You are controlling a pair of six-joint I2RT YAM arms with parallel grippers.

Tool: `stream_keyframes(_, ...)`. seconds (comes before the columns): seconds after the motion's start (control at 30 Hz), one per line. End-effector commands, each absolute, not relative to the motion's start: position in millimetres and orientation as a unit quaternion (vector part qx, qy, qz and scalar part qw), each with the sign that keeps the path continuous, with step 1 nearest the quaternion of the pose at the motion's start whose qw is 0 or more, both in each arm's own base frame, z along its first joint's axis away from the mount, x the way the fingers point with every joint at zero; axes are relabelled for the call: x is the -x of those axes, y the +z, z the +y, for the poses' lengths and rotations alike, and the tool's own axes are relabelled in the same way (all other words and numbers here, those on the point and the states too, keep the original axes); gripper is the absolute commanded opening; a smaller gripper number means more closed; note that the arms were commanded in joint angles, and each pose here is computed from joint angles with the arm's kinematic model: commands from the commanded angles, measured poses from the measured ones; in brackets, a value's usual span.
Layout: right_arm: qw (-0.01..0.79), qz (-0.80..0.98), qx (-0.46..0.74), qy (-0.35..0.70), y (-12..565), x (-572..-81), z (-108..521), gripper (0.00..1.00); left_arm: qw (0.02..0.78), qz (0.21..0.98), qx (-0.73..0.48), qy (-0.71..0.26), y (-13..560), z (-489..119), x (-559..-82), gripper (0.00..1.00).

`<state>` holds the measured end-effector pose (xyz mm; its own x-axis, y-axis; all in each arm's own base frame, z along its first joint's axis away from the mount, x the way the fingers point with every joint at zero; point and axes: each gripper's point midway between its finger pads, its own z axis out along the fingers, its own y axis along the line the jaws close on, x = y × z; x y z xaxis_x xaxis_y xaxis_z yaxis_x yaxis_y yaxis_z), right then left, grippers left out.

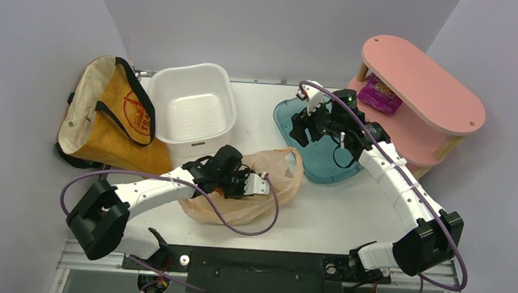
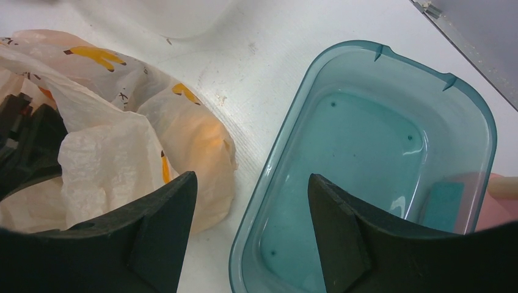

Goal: Untie the knot of the grocery bags and take out the mixed food

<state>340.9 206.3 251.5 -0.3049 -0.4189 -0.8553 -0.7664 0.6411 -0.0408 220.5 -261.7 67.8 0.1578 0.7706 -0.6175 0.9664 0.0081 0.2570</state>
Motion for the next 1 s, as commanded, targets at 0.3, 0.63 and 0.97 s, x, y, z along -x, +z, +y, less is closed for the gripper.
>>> stream_keyframes(0.3,0.471,0.771,0.371,0.213,272,-351,218,0.63,0.364,0.606,-0.676,-0.209,156,-251,-186,0.15)
stream_keyframes(0.63,0.463,0.771,0.376,0.224,270,-348,230,0.63,0.372,0.679,-0.62,-0.127,122,-243,-230,0.49)
stream_keyframes(0.97,0.449,0.775,0.387,0.221,264,-343,229,0.63,0.383,0.676,-0.617,-0.122,113,-239,-238,0.5)
